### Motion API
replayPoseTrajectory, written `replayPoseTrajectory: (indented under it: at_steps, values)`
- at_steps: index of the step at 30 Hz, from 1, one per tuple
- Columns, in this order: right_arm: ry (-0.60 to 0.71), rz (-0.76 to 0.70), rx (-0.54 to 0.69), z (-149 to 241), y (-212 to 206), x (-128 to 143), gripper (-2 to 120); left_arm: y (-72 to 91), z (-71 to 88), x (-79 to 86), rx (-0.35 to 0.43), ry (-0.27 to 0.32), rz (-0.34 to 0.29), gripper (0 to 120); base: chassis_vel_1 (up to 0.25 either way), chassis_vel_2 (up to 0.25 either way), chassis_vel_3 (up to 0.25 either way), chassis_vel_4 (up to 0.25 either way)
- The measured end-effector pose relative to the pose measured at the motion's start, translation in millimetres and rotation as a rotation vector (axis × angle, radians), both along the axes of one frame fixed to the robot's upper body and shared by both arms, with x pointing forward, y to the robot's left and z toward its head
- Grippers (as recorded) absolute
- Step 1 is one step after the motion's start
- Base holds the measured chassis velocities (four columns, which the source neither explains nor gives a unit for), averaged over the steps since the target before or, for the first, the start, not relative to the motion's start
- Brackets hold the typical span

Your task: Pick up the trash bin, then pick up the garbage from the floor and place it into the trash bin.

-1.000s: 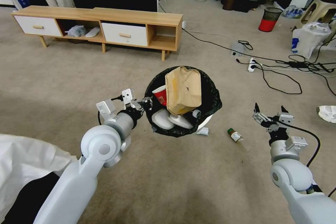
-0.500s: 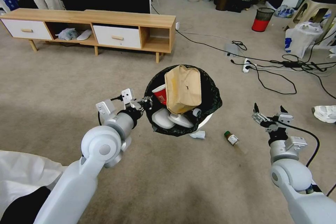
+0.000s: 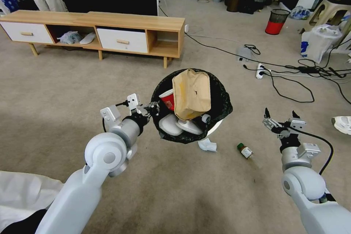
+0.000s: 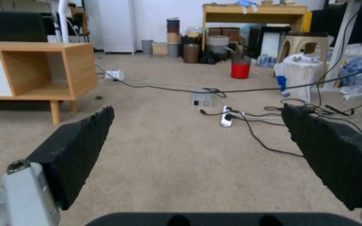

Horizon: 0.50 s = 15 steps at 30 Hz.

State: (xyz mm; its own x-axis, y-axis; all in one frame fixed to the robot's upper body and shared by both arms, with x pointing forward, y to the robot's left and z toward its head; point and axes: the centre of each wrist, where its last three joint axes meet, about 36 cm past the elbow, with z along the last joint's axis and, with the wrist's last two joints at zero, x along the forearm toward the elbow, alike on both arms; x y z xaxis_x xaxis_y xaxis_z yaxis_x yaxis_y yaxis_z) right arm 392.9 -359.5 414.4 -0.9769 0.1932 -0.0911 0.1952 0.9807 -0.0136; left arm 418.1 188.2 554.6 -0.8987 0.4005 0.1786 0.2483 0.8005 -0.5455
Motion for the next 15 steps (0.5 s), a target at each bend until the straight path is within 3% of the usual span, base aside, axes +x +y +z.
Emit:
replayPoseTrajectory:
  at_steps: [15]
  values:
    - [-0.001, -0.001, 0.002, 0.1, -0.3, 0.9, 100, 0.6, 0.1, 1.7, -0.003, -0.004, 0.001, 3, -0.065, 0.067, 0.063, -0.061]
